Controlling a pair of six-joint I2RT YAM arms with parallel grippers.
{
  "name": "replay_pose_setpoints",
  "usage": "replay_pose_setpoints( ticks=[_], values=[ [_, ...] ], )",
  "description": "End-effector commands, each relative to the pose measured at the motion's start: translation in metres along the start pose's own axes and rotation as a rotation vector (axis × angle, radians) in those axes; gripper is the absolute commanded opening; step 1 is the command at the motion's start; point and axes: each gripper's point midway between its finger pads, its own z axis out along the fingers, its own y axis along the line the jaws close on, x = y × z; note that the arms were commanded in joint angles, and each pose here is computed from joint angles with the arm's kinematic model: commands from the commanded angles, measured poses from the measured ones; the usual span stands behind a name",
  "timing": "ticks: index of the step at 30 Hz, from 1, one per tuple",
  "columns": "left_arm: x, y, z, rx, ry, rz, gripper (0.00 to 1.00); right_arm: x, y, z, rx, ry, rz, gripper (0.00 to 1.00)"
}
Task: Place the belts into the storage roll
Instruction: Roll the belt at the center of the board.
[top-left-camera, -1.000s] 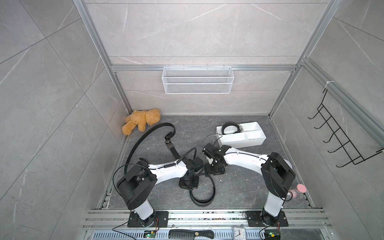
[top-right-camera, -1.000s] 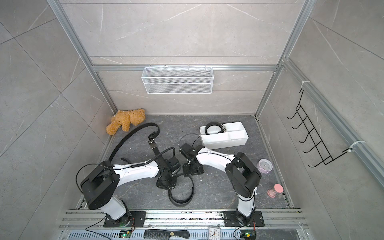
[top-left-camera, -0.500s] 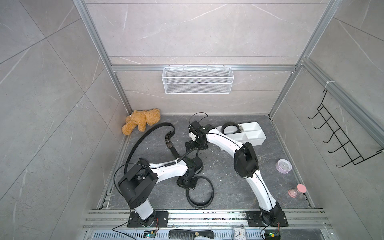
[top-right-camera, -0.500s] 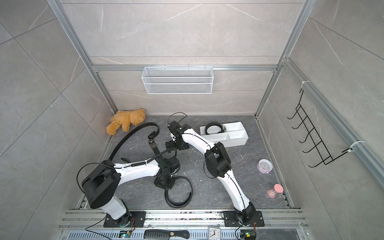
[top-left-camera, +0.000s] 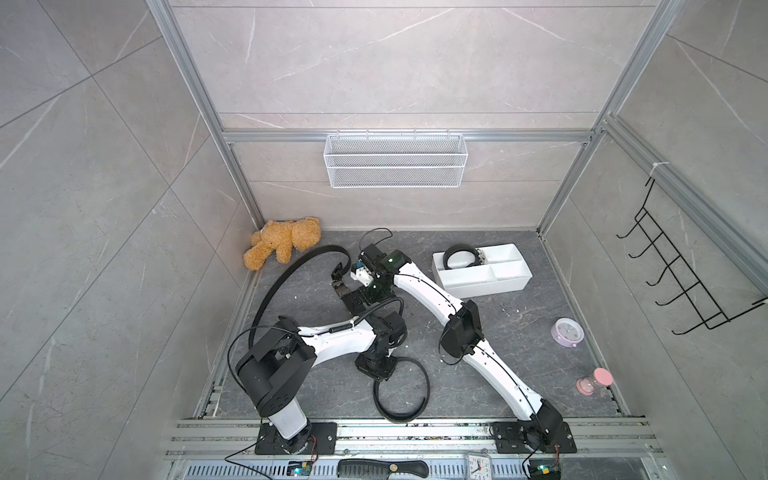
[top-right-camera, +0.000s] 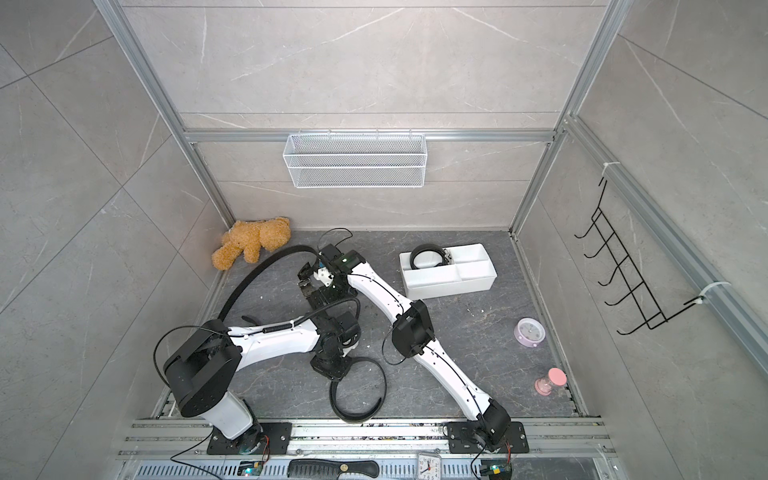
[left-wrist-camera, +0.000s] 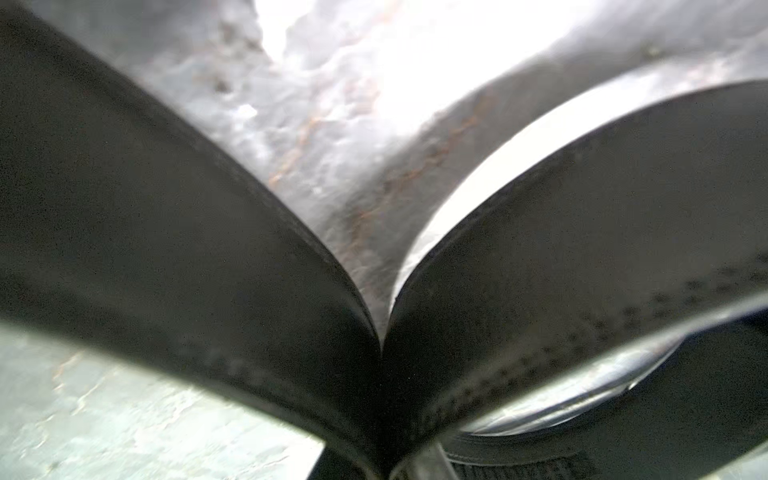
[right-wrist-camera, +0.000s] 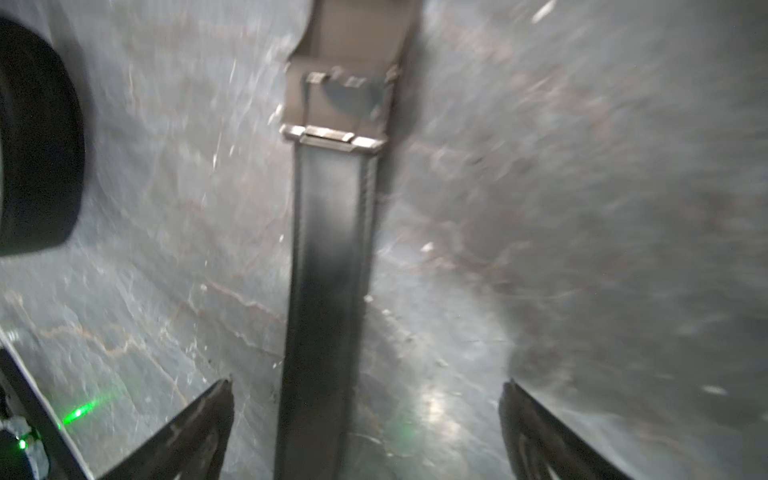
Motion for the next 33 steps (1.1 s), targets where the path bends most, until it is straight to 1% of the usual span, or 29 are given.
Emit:
replay_pose_setpoints(
  ticks=[1,3,4,6,9,10,12,14,17,20,23,27,31,33],
  values=[
    [0.002,-0.018,0.002,0.094,-0.002,0.068,0.0,0.022,0.018,0.017,-0.007,0.081,-0.081,1.0],
    [0.003,-0.019,0.004,0.102,0.002,0.074,0.0,0.029,0.025,0.025,0.008,0.108,-0.108,1.0],
    [0.003,-0.018,0.006,0.1,0.006,0.074,0.0,0.033,0.024,0.029,0.041,0.121,-0.125,1.0],
    [0.004,-0.016,0.008,0.09,0.01,0.071,0.0,0.045,0.013,0.039,0.147,0.167,-0.161,1.0],
    [0.004,-0.014,0.009,0.087,0.0,0.057,0.0,0.066,-0.017,0.053,0.341,0.249,-0.2,1.0],
    [0.004,-0.013,0.009,0.081,-0.004,0.047,0.0,0.071,-0.024,0.056,0.371,0.27,-0.194,0.99],
    [0.005,-0.002,0.011,0.044,-0.005,0.0,0.0,0.076,-0.043,0.054,0.468,0.29,-0.165,0.95],
    [0.006,0.014,0.013,0.01,0.007,-0.086,0.0,0.074,-0.058,0.045,0.521,0.284,-0.115,0.93],
    [0.008,0.032,0.014,0.009,0.015,-0.194,0.0,0.07,-0.077,0.029,0.515,0.264,-0.01,0.88],
    [0.008,0.047,0.008,-0.026,0.007,-0.266,0.0,0.073,-0.093,0.017,0.517,0.276,0.03,0.85],
    [0.007,0.061,0.004,-0.046,0.001,-0.325,0.0,0.086,-0.107,0.009,0.531,0.322,0.056,0.82],
    [0.006,0.074,0.003,-0.051,-0.002,-0.378,0.0,0.106,-0.122,0.005,0.55,0.368,0.089,0.8],
    [0.003,0.093,0.001,-0.094,-0.007,-0.428,0.0,0.121,-0.13,-0.006,0.553,0.379,0.129,0.75],
    [-0.001,0.104,0.0,-0.138,-0.011,-0.444,0.0,0.132,-0.133,-0.012,0.563,0.39,0.146,0.73]
  ],
)
